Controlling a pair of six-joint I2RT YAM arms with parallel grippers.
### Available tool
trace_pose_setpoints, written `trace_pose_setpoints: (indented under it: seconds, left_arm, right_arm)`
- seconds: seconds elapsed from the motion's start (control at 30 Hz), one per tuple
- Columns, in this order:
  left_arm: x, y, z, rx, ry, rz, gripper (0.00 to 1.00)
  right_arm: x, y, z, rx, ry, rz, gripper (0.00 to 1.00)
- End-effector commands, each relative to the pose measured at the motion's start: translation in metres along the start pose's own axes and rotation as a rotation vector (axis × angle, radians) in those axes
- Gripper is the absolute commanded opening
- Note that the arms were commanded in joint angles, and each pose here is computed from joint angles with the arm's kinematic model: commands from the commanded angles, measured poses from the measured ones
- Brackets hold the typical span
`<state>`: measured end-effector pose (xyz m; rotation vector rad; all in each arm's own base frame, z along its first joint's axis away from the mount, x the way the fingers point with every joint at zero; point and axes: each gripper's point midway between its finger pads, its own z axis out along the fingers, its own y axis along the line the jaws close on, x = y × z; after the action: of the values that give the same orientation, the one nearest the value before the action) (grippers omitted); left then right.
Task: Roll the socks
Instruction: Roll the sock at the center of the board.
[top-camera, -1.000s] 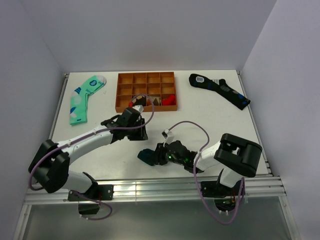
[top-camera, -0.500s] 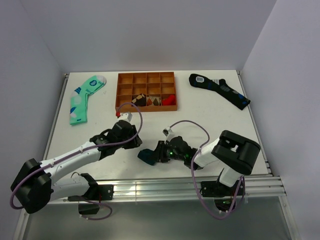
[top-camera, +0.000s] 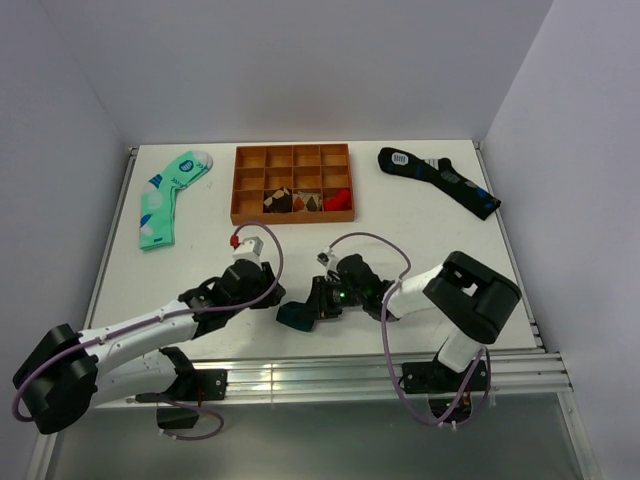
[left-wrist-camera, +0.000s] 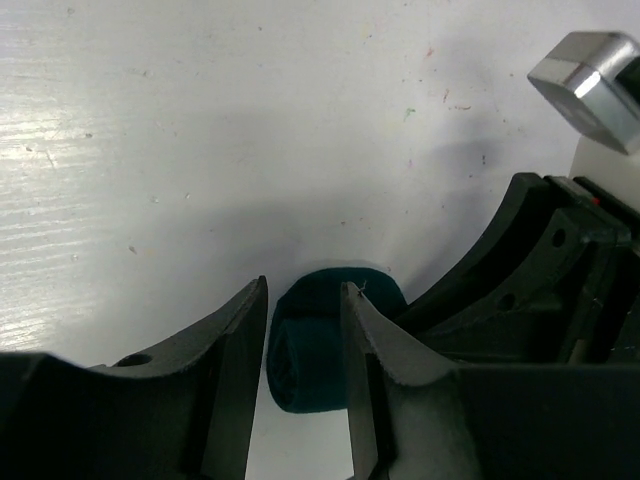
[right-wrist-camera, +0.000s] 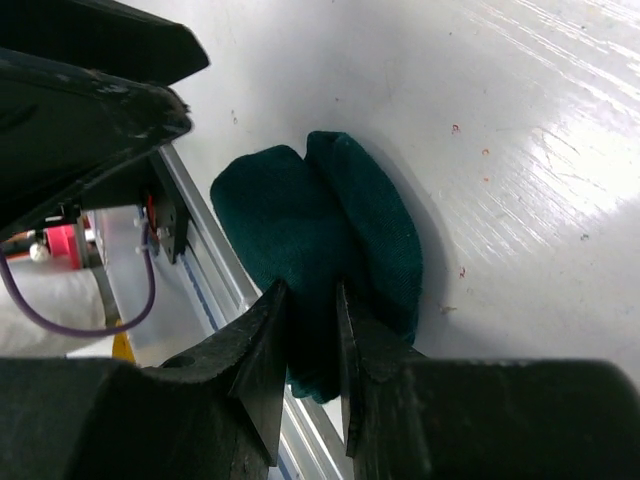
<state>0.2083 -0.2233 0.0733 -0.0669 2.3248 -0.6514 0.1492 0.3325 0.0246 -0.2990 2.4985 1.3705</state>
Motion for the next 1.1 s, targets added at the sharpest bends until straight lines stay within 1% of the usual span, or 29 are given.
trace_pose_setpoints:
  seconds: [0.0, 0.07, 0.13, 0.17, 0.23, 0.27, 0.33, 0.73, 0.77, 0.83, 1.07]
  left_arm:
    - [-0.012, -0.013, 0.0, 0.066, -0.096, 0.017, 0.41]
    - [-0.001, -0.01, 0.0, 0.072, -0.095, 0.03, 0.41]
    - [-0.003, -0.016, -0.003, 0.112, -0.129, 0.018, 0.41]
    - [0.004, -0.01, -0.002, 0.109, -0.125, 0.018, 0.42]
    - [0.0, -0.016, -0.007, 0.159, -0.161, 0.007, 0.43]
    - [0.006, -0.011, -0.007, 0.161, -0.158, 0.011, 0.43]
    - [0.004, -0.014, -0.009, 0.19, -0.177, 0.017, 0.44]
    - [0.014, -0.014, -0.013, 0.266, -0.217, 0.036, 0.45]
    - [0.016, -0.014, -0.013, 0.269, -0.215, 0.04, 0.46]
    - [0.017, -0.016, -0.014, 0.282, -0.22, 0.033, 0.53]
    - [0.027, -0.011, -0.016, 0.3, -0.231, 0.023, 0.53]
  right_arm:
    - [0.077, -0.072, -0.025, 0.264, 0.294, 0.124, 0.26]
    - [0.078, -0.076, -0.026, 0.27, 0.321, 0.135, 0.27]
    - [0.082, -0.082, -0.028, 0.293, 0.347, 0.142, 0.27]
    - [0.08, -0.081, -0.027, 0.293, 0.35, 0.14, 0.27]
    - [0.084, -0.088, -0.029, 0.315, 0.369, 0.155, 0.27]
    - [0.083, -0.089, -0.029, 0.315, 0.373, 0.159, 0.27]
    - [0.081, -0.09, -0.029, 0.32, 0.38, 0.172, 0.27]
    - [0.067, -0.091, -0.036, 0.373, 0.447, 0.178, 0.27]
    - [0.066, -0.094, -0.038, 0.383, 0.453, 0.187, 0.27]
    - [0.063, -0.094, -0.039, 0.391, 0.468, 0.183, 0.27]
    - [0.048, -0.091, -0.044, 0.412, 0.498, 0.174, 0.27]
